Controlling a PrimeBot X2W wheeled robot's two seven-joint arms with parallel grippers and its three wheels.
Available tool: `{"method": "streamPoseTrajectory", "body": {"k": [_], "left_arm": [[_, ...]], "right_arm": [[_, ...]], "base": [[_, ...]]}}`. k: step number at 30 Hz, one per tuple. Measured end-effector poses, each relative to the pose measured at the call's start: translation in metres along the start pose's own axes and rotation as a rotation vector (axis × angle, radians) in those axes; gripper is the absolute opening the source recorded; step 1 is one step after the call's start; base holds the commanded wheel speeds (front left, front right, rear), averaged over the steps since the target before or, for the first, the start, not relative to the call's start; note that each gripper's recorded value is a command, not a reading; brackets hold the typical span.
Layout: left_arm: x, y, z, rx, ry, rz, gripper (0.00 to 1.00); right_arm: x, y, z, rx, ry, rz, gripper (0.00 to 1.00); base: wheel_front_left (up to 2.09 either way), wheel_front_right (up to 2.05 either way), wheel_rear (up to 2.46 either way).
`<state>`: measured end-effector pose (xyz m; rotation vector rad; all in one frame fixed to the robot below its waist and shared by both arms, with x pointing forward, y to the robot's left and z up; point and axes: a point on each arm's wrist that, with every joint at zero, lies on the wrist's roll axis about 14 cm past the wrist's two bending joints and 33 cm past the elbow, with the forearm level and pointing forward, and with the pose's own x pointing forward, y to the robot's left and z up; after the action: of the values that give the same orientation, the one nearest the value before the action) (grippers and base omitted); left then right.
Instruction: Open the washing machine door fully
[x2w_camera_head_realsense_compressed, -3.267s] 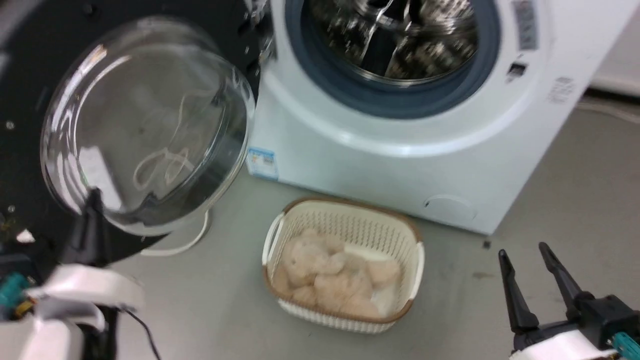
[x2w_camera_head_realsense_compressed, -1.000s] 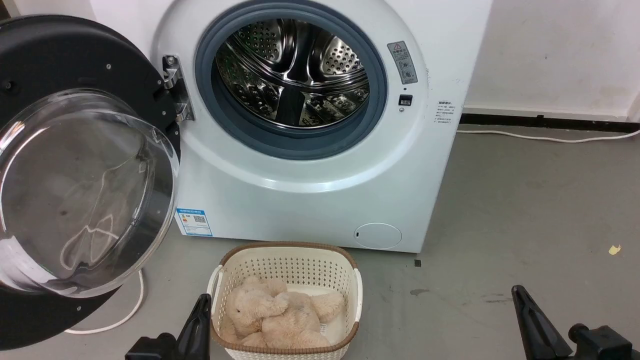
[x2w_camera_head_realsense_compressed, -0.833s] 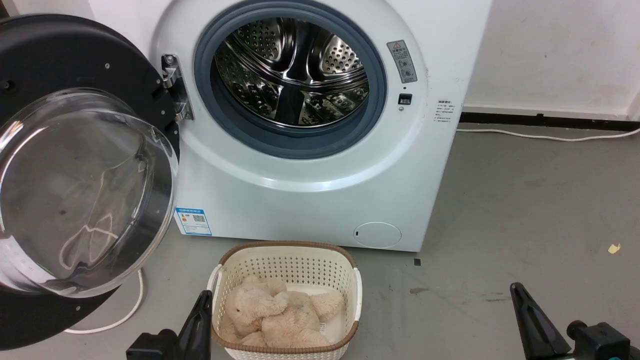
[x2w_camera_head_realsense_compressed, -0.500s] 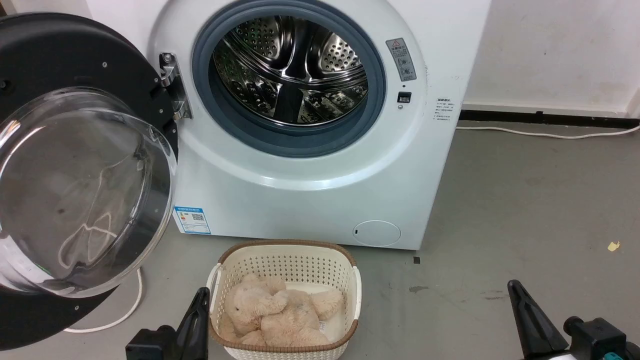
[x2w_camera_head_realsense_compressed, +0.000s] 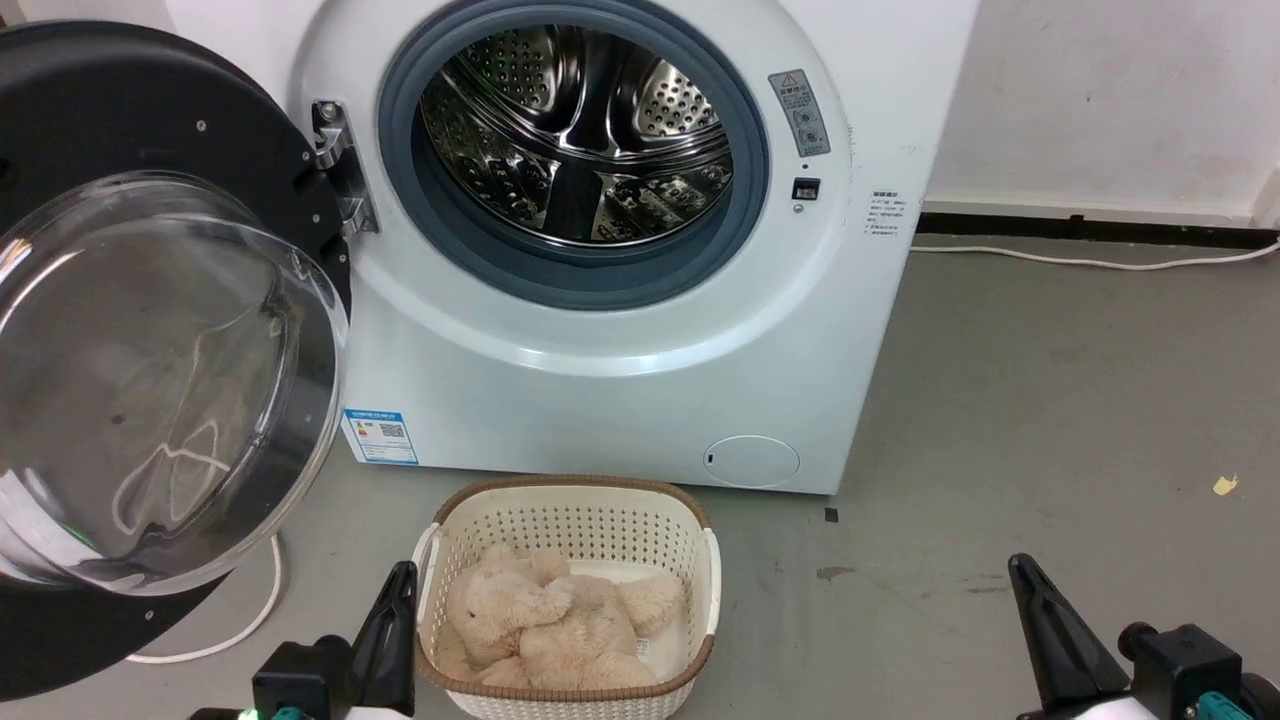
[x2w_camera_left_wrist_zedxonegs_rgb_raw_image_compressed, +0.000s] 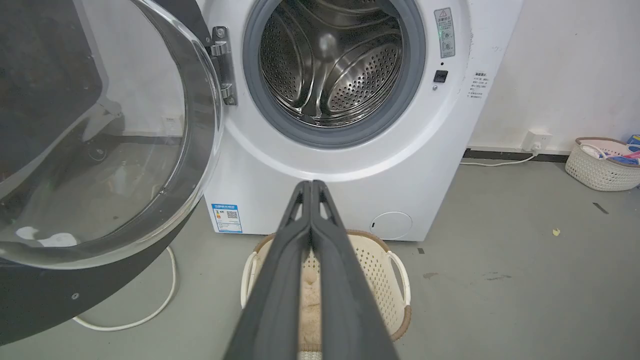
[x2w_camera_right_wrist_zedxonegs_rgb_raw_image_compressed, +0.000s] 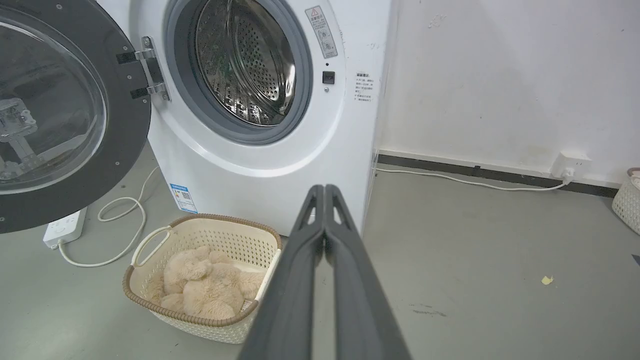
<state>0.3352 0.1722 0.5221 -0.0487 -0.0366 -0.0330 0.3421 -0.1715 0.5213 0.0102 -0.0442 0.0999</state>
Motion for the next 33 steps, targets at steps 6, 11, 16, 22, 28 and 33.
{"method": "streamPoseTrajectory", "body": {"k": [6, 11, 16, 22, 28, 33], "left_arm": [[0.002, 0.001, 0.000, 0.011, 0.005, 0.001, 0.00], [0.005, 0.001, 0.002, 0.016, -0.003, 0.002, 0.00], [0.007, 0.001, 0.001, 0.020, 0.003, 0.006, 0.00], [0.009, 0.002, 0.000, 0.028, 0.010, 0.007, 0.00], [0.013, 0.002, 0.003, 0.037, 0.008, 0.008, 0.00], [0.015, 0.003, 0.002, 0.044, 0.014, 0.012, 0.00]], "right_arm": [[0.002, 0.001, 0.000, -0.004, 0.004, 0.003, 0.00], [0.004, 0.001, 0.001, -0.006, 0.003, 0.005, 0.00], [0.006, 0.002, 0.001, -0.013, 0.010, 0.008, 0.00], [0.009, 0.003, 0.001, -0.014, 0.012, 0.011, 0.00], [0.010, 0.003, 0.001, -0.021, 0.019, 0.013, 0.00], [0.013, 0.004, 0.002, -0.023, 0.020, 0.014, 0.00]], "base": [[0.00, 0.00, 0.00], [0.00, 0.00, 0.00], [0.00, 0.00, 0.00], [0.00, 0.00, 0.00], [0.00, 0.00, 0.00], [0.00, 0.00, 0.00]]}}
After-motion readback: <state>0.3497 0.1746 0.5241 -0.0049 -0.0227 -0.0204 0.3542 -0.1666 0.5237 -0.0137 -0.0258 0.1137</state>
